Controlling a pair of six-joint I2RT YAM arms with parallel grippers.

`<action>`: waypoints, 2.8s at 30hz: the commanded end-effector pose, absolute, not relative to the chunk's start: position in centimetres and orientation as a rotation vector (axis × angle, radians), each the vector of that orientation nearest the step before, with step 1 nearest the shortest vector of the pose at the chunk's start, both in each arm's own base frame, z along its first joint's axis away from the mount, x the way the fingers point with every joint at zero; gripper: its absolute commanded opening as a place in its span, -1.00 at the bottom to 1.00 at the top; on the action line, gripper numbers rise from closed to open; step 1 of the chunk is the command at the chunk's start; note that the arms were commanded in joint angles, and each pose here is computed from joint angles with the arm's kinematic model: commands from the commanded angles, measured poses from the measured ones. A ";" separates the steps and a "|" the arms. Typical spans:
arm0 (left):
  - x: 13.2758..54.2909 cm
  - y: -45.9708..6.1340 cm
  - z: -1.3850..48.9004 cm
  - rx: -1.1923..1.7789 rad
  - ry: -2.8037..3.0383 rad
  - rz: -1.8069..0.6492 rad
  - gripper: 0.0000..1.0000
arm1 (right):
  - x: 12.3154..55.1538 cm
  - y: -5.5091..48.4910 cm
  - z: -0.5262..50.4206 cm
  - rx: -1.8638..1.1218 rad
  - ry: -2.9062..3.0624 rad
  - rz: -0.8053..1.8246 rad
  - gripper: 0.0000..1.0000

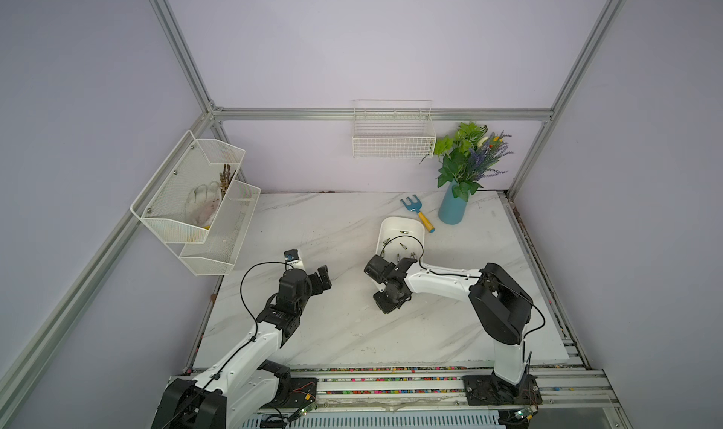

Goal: Put the bit on the desktop into the storage box
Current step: Pick up the screwdriver bit from the center of the board, then place the screwdriver bit in the storage box, then reset both arms

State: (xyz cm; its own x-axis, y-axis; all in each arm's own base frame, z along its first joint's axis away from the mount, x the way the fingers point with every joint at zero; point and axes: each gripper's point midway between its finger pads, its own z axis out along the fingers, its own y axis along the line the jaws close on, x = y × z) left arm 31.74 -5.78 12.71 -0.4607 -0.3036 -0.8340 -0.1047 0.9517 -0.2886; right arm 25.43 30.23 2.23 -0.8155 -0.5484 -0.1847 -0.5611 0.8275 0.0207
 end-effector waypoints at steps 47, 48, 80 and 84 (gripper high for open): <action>32.1 -6.4 13.9 -0.272 2.008 -0.294 1.00 | 45.0 24.9 13.0 -0.107 2.320 0.324 -0.79; 32.1 -6.4 13.9 -0.272 2.007 -0.292 1.00 | 45.1 24.9 12.5 -0.102 2.328 0.328 -0.78; 31.8 -5.9 22.4 -0.069 1.680 -0.196 1.00 | 34.2 9.7 25.2 0.109 1.653 0.120 1.00; 31.7 -4.2 23.3 -0.101 1.646 -0.082 1.00 | 31.8 7.8 24.5 0.118 1.554 0.091 0.99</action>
